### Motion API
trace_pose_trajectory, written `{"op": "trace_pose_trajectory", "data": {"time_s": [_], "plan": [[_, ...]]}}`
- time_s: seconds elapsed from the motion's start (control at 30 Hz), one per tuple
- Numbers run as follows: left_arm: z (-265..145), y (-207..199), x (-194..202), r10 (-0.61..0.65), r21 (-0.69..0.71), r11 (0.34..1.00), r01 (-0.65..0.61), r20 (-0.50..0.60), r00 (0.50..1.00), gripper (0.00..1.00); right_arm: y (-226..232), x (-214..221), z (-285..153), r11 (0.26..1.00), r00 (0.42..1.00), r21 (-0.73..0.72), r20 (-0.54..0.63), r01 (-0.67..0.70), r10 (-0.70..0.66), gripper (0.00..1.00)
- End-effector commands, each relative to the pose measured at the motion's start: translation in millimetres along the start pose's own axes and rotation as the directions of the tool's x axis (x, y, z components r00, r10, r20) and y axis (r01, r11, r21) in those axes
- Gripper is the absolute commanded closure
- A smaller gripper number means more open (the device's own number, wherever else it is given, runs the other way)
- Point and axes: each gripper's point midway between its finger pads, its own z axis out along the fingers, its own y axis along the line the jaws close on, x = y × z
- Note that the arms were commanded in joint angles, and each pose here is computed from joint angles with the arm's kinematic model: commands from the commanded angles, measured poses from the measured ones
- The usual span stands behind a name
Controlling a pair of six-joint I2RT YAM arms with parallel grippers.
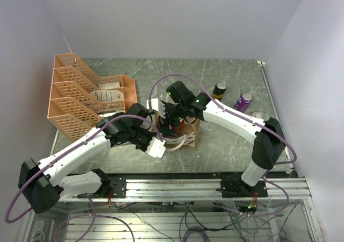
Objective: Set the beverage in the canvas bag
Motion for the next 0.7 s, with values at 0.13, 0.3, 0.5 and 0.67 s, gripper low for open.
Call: {"op": "trace_pose_trajectory", "data": {"time_s": [0.13,0.3,0.5,0.67], "plan": [[2.3,-5.1,3.7,-0.01,0.037,0.999,0.01,0.0,1.0,0.93,-5.0,-33.9,-29.8,0.998,0.995,0.054,0.084,0.044,-0.049,0.13],[2.4,-3.8,7.0,-0.008,0.037,0.999,0.009,-0.018,1.0,0.93,-10.3,-38.7,-48.3,0.993,0.993,0.108,0.104,0.043,-0.055,0.13],[1.5,-2.8,6.0,-0.01,0.039,0.999,0.011,-0.019,1.0,0.93,-24.1,-37.9,-89.5,0.98,0.986,0.197,0.164,0.0,-0.033,0.14],[0.6,-3.3,5.5,-0.015,0.034,0.999,0.016,-0.02,1.0,0.93,-39.4,-26.0,-148.6,0.958,0.96,0.271,0.28,-0.097,0.018,0.14]]}}
